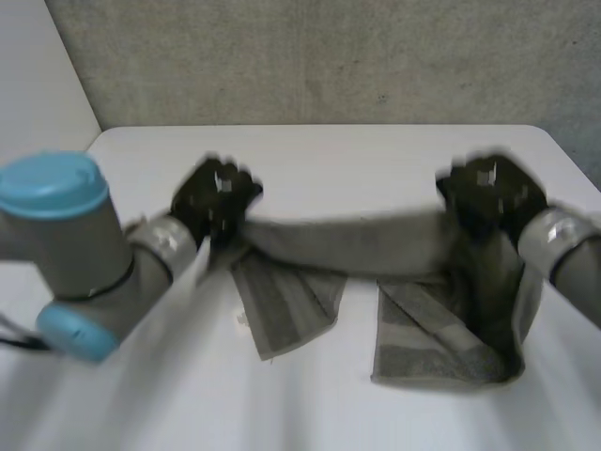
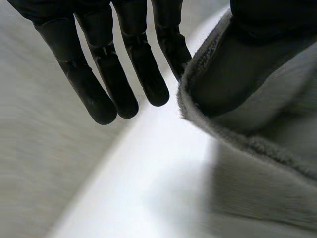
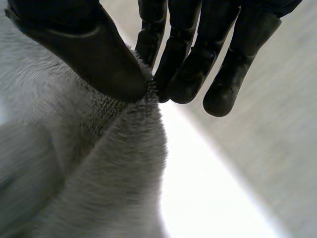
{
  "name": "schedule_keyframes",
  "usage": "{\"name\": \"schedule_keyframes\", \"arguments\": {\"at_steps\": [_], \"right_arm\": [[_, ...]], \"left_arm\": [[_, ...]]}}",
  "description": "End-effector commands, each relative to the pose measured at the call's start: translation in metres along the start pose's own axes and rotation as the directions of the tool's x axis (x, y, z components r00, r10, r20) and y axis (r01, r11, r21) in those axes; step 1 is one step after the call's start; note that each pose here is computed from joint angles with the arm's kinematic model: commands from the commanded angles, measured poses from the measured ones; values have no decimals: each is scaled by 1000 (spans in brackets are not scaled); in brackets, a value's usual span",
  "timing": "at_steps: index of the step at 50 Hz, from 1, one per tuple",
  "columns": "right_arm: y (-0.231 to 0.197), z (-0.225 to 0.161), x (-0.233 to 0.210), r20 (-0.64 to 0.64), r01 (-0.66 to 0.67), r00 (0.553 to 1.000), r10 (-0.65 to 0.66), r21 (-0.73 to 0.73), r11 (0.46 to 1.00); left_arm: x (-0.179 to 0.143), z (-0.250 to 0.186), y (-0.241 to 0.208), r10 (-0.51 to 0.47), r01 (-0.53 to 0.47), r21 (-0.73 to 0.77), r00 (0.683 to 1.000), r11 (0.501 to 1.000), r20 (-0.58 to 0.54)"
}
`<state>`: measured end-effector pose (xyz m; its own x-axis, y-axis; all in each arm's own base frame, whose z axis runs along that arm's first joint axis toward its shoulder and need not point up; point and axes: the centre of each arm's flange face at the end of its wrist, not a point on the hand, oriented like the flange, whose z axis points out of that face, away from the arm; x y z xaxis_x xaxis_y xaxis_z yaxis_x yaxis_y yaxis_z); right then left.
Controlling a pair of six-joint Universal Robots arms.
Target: Fold the towel.
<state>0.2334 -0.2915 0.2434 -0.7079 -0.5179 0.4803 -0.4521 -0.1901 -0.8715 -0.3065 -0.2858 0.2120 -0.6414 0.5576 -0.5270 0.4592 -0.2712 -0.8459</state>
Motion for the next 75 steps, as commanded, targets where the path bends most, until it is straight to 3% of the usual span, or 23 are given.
{"name": "schedule_keyframes", "arguments": {"at_steps": [1, 2, 3, 4, 6, 8, 9, 10, 11, 13, 14, 16, 17, 19, 22, 24, 31, 35, 42, 56, 60, 69, 75], "right_arm": [[-140, -22, 75, -373, 101, 917, 142, 561, 822], [-165, -37, 90, -411, 120, 889, 201, 633, 765], [-165, -37, 90, -411, 120, 889, 202, 634, 764], [-183, -44, 98, -415, 130, 880, 230, 677, 724], [-192, -46, 102, -407, 128, 884, 228, 681, 721], [-190, -40, 96, -336, 59, 922, 192, 612, 788], [-190, -40, 96, -336, 59, 922, 192, 612, 789], [-179, -31, 89, -275, 10, 946, 169, 548, 836], [-179, -30, 89, -275, 10, 947, 169, 548, 837], [-151, -15, 67, -147, -79, 978, 150, 404, 911], [-151, -14, 67, -147, -79, 978, 150, 403, 912], [-123, -9, 47, -60, -105, 990, 125, 261, 960], [-123, -9, 47, -60, -105, 990, 125, 260, 960], [-97, -9, 28, -3, -60, 998, 62, 157, 986], [-84, -10, 16, 28, -24, 999, 21, 112, 993], [-61, -12, -19, 127, 43, 991, -48, 45, 998], [-15, -23, -68, 274, 94, 959, -67, -88, 992], [8, -30, -89, 340, 83, 940, -24, -160, 984], [17, -33, -94, 317, 25, 948, 43, -206, 978], [29, -37, -100, 299, -18, 952, 73, -183, 983], [32, -36, -99, 283, -34, 955, 85, -182, 983], [33, -30, -89, 213, -210, 943, 255, -212, 954], [35, -30, -89, 201, -224, 942, 270, -223, 949]], "left_arm": [[-73, 27, -109, -118, 2, 305, 925, 952, 360], [-88, 25, -128, -162, 7, 367, 905, 930, 393], [-88, 25, -128, -162, 7, 368, 905, 930, 393], [-100, 20, -147, -202, 6, 432, 890, 902, 409], [-110, 14, -163, -234, 1, 487, 877, 873, 419], [-122, 3, -184, -269, -21, 560, 862, 828, 430], [-122, 3, -184, -269, -21, 561, 862, 828, 430], [-125, 0, -187, -271, -31, 570, 857, 821, 437], [-125, 0, -187, -271, -31, 570, 857, 821, 437], [-128, 2, -171, -257, -25, 531, 855, 847, 450], [-128, 2, -171, -257, -25, 531, 855, 847, 450], [-119, 7, -137, -226, 7, 446, 869, 895, 440], [-118, 7, -136, -226, 7, 446, 869, 895, 440], [-102, 2, -107, -189, 36, 369, 901, 929, 389], [-93, -2, -85, -170, 53, 318, 920, 947, 353], [-76, -15, -44, -144, 84, 223, 952, 971, 270], [-24, -51, 23, -142, 136, 60, 985, 989, 101], [-4, -70, 56, -96, 98, -29, 993, 995, 67], [-9, -78, 80, -45, 54, -101, 994, 993, 96], [0, -55, 118, -77, 87, -168, 995, 982, 65], [2, -54, 121, -83, 92, -175, 995, 980, 57], [12, -60, 118, -88, 91, -179, 996, 980, 29], [15, -61, 117, -90, 90, -174, 996, 981, 12]]}}
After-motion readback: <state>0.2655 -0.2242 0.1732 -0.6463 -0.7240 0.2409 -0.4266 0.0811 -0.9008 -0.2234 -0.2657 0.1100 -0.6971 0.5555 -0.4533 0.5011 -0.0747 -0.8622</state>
